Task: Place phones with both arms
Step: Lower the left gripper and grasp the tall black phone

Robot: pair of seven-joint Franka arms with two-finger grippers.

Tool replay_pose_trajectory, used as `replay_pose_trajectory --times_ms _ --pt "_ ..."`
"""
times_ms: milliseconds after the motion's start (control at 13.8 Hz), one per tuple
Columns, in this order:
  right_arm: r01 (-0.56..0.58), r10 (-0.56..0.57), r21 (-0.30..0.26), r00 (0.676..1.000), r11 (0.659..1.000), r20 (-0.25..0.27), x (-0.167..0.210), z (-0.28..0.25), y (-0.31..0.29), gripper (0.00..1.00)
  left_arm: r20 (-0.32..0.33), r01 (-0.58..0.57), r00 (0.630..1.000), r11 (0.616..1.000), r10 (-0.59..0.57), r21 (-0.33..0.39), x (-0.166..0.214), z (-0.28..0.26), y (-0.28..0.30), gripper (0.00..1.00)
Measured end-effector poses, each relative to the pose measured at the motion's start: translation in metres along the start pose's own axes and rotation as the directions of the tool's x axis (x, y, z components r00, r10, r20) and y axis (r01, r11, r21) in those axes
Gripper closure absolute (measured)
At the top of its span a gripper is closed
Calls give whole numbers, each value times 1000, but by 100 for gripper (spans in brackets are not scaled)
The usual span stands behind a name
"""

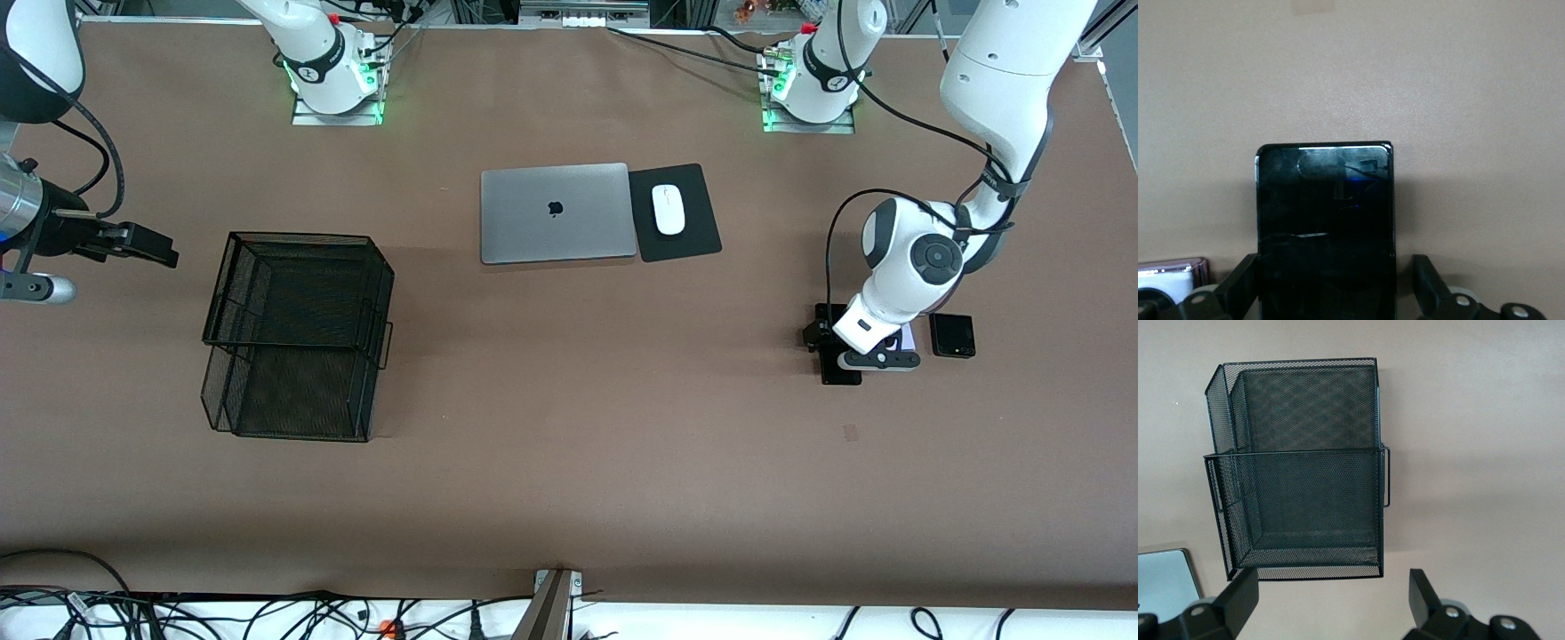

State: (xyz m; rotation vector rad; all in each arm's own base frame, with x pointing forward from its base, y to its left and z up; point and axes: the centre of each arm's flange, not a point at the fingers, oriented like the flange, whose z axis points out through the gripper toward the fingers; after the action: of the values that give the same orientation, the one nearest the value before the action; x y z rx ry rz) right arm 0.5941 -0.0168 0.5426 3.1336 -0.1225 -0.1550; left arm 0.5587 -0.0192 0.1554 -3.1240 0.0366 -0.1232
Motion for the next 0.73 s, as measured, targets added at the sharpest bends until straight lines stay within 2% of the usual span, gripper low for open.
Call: replay_pose_trajectory --times_ms 145,218,436,727 --pt "0 0 0 1000 1000 0 0 0 0 0 3 -13 1000 1000 13 5 -1 4 -1 0" --pt "0 0 0 1000 1000 1 0 0 0 0 6 -15 1000 1000 15 8 -2 7 -4 6" --pt "0 0 0 1000 1000 2 0 1 0 0 3 -12 1000 1000 12 8 -2 6 -5 10" --pt "0 0 2 1000 1000 7 2 4 0 0 4 -10 1000 1000 10 8 -1 4 -5 11"
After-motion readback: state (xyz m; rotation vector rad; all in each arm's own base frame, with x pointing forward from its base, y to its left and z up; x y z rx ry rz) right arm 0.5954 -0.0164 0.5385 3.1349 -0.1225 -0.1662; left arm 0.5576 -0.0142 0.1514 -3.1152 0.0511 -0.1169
